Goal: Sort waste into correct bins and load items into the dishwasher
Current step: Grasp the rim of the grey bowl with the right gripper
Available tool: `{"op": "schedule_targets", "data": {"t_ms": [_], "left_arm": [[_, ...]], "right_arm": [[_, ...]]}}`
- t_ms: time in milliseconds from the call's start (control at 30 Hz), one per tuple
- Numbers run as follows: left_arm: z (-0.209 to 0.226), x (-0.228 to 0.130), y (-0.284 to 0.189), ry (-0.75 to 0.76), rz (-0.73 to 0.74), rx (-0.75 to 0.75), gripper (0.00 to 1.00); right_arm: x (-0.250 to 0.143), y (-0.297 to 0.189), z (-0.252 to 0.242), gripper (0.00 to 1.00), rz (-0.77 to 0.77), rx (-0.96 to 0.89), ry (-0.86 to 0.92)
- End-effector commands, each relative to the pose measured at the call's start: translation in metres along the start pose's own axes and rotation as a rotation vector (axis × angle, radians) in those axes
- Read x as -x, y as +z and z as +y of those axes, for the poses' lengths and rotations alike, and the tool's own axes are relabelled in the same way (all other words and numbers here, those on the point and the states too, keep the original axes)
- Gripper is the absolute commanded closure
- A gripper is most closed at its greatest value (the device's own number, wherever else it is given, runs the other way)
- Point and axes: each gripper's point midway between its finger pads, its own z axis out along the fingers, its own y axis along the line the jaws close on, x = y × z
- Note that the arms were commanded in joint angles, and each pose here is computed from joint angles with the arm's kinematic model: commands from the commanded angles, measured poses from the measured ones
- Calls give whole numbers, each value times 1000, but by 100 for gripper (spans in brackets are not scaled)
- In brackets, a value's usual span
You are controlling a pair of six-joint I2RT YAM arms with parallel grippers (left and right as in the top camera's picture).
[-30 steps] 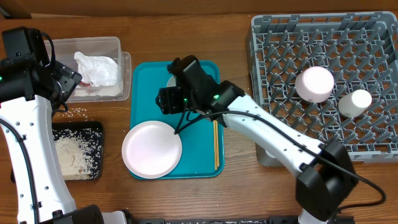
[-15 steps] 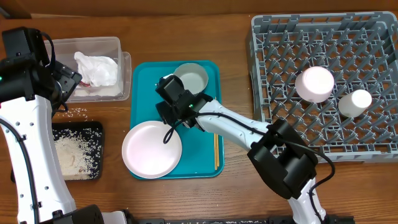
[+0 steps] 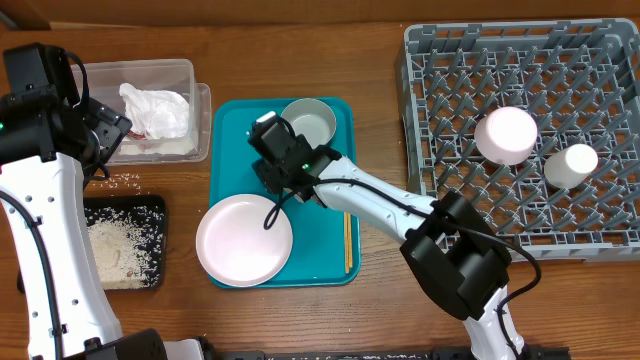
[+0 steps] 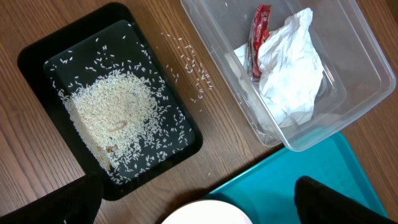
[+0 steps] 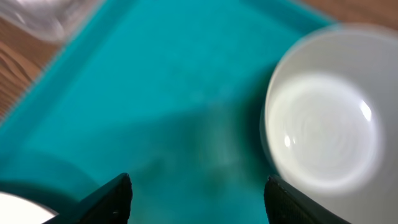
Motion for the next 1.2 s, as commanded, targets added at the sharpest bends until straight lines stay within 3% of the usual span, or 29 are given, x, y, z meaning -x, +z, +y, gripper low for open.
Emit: {"op": "schedule_targets", "data": {"t_ms": [0, 233, 533, 700, 867, 1167], "left_arm": [[0, 2, 2, -15, 1, 3, 0], [0, 2, 2, -15, 1, 3, 0], [0, 2, 2, -15, 1, 3, 0], [0, 2, 2, -15, 1, 3, 0], [0, 2, 2, -15, 1, 3, 0], [0, 2, 2, -15, 1, 3, 0]], "right_arm": [[43, -22, -2, 29, -118, 2, 18], [51, -4, -30, 16, -151, -27, 65], [18, 33, -43, 13, -34, 33, 96], [8, 31, -19, 21, 6, 97, 71], [-2, 29, -2, 38, 38, 109, 42], [1, 10, 11, 46, 38, 47, 3]]}}
